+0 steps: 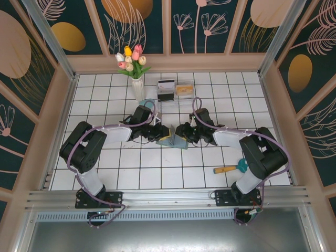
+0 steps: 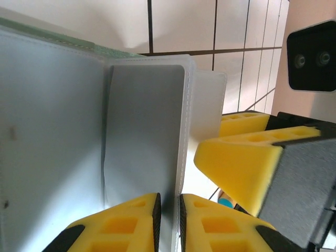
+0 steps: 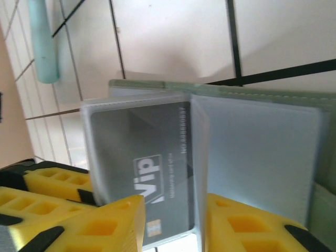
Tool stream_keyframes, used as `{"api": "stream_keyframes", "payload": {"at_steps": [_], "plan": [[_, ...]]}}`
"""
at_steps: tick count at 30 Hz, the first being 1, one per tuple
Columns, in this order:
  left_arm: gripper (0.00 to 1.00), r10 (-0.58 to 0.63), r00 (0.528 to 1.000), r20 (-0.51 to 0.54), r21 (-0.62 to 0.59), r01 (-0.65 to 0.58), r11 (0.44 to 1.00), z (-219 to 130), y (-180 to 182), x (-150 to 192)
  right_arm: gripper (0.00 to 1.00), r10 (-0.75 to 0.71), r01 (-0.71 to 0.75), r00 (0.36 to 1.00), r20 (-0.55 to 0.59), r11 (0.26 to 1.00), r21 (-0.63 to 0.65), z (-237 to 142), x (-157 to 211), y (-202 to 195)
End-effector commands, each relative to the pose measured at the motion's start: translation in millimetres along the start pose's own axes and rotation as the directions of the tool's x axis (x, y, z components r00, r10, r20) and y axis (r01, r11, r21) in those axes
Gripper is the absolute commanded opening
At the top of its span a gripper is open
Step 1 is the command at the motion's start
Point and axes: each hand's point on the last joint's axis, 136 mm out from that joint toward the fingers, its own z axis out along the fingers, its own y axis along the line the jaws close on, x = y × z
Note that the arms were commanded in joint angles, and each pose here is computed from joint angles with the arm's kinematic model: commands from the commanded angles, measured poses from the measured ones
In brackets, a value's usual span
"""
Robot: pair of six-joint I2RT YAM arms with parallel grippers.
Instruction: Take the credit cards out of the card holder
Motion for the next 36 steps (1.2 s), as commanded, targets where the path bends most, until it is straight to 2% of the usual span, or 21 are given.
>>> {"api": "stream_keyframes", "payload": {"at_steps": [1,9,14,22,27,32,36], "plan": [[0.20,0.018,1.000,0.006,-0.083,-0.017,0.996,-0.7,13.2,1.7,0.28,-0.008,0.007,1.000,0.016,0.996,0.091,1.5,-7.9,-12.6],[0.24,0.041,0.999,0.000,-0.074,-0.040,0.996,0.6,8.7,-1.2,0.12,-0.033,0.033,0.999,-0.002,0.994,0.102,6.9,-10.5,-12.3],[0.20,0.052,0.999,0.008,-0.124,-0.050,0.991,0.1,15.1,-5.0,0.10,-0.042,0.042,0.999,-0.003,0.991,0.127,7.5,-10.9,-17.2],[0.06,0.055,0.998,0.029,-0.212,-0.048,0.976,-8.5,33.0,-0.5,0.14,-0.074,0.073,0.997,0.000,0.989,0.132,3.6,-12.3,-15.0],[0.02,0.064,0.996,0.066,-0.264,-0.045,0.963,-23.1,37.8,1.7,0.24,-0.113,0.109,0.993,0.027,0.989,0.103,-5.5,-17.7,-1.4],[0.18,0.077,0.993,0.089,-0.322,-0.044,0.946,-36.1,43.3,3.9,0.32,-0.145,0.125,0.981,0.130,0.980,0.152,-28.6,-35.7,7.4],[0.35,0.136,0.983,0.122,-0.406,-0.075,0.911,-52.9,40.8,-7.3,0.38,-0.180,0.165,0.967,0.179,0.981,0.097,-43.4,-42.3,29.0]]}}
